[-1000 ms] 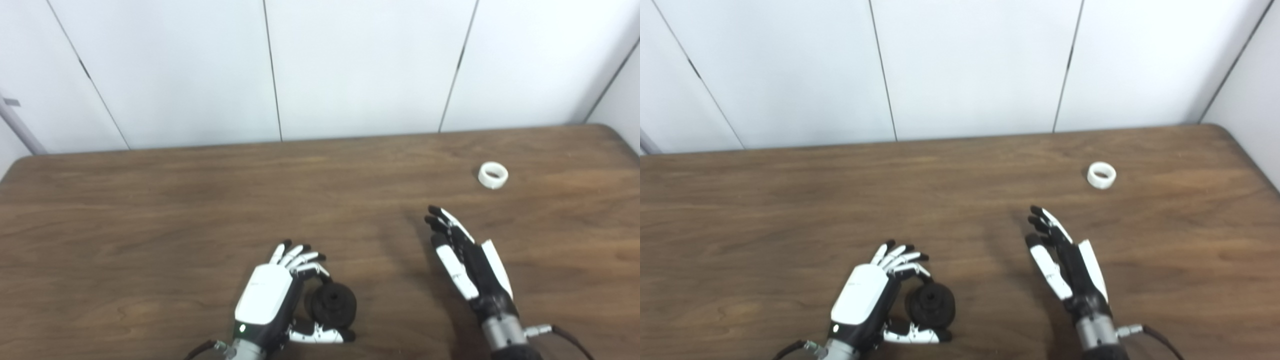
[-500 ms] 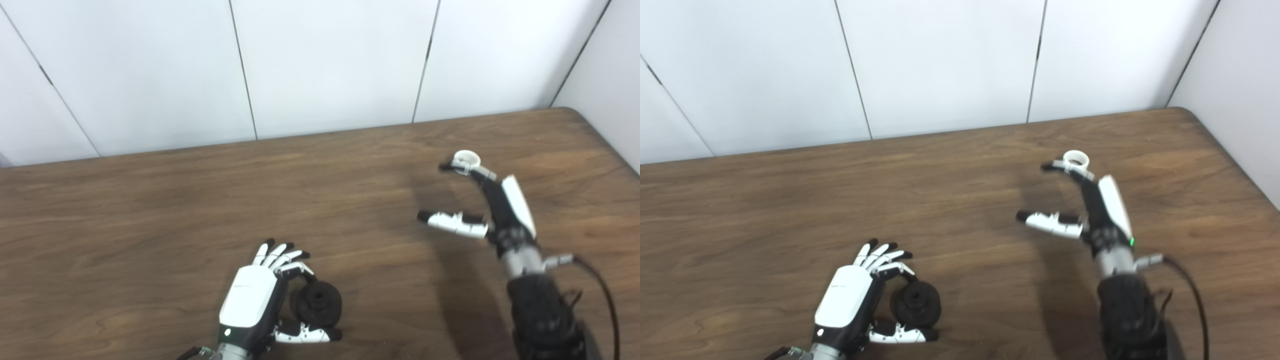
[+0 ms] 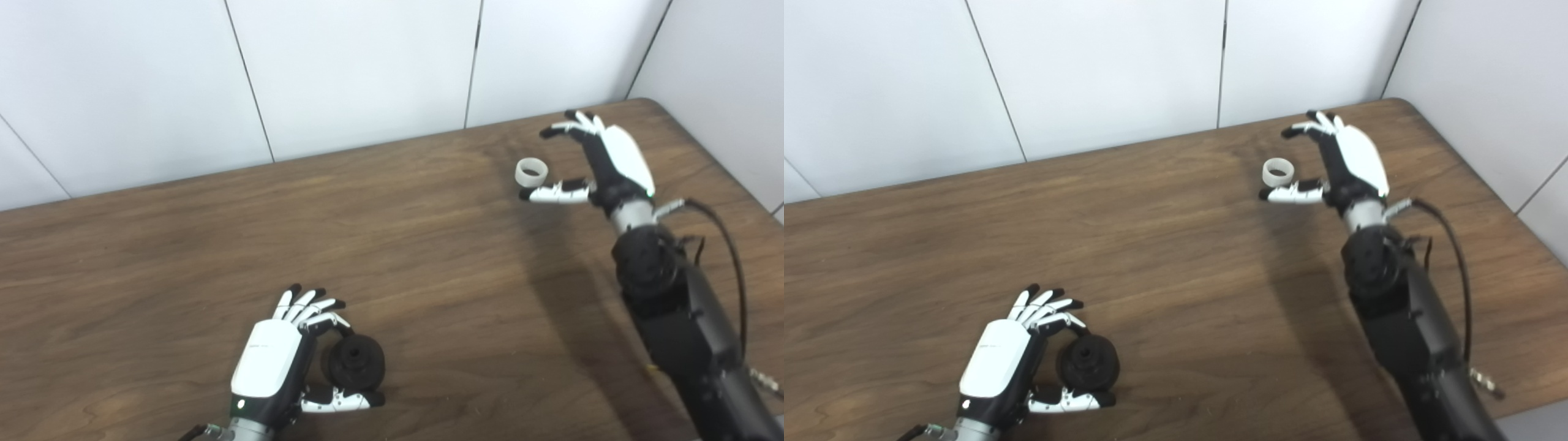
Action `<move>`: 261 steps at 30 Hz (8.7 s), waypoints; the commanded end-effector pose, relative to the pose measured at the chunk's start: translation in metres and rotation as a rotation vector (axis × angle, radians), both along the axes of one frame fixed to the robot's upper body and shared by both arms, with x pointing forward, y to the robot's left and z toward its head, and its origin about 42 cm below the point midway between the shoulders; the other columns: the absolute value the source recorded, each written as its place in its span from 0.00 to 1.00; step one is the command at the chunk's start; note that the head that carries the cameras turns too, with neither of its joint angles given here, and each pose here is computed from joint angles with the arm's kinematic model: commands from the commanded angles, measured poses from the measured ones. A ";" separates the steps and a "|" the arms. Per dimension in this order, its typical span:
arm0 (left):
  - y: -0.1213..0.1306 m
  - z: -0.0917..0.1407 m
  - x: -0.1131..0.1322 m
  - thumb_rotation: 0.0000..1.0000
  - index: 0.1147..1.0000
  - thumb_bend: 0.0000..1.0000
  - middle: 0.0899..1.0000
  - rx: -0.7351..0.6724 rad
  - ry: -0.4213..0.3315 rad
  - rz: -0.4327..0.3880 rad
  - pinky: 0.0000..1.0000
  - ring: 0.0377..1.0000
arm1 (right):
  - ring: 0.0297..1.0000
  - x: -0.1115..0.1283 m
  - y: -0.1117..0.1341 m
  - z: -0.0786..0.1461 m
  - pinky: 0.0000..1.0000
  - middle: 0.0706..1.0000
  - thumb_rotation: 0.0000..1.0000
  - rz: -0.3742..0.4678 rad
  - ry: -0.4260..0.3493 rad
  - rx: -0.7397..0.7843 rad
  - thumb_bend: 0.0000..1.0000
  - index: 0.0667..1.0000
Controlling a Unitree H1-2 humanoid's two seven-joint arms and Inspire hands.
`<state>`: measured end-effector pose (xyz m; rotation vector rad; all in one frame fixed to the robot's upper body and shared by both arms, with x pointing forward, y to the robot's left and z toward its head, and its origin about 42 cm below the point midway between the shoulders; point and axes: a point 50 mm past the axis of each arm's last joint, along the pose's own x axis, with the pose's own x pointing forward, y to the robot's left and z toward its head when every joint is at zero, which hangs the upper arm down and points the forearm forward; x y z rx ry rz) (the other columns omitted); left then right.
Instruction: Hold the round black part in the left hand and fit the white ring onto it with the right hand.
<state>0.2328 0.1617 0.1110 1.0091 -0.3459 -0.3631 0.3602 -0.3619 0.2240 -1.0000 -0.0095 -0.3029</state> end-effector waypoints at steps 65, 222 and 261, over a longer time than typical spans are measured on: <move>0.015 -0.005 -0.011 0.05 0.42 0.53 0.77 0.054 0.065 -0.004 1.00 0.90 | 1.00 0.094 -0.009 0.017 1.00 0.95 0.30 -0.082 0.358 -0.187 0.81 0.72; -0.067 0.021 -0.007 0.06 0.42 0.52 0.76 0.036 0.037 0.002 1.00 0.90 | 1.00 -0.090 0.191 0.035 1.00 0.85 0.13 0.946 0.264 -0.305 0.52 0.45; -0.071 0.024 -0.007 0.06 0.41 0.52 0.76 0.037 0.033 -0.003 1.00 0.90 | 1.00 -0.087 0.190 0.033 1.00 0.84 0.13 0.933 0.279 -0.300 0.52 0.45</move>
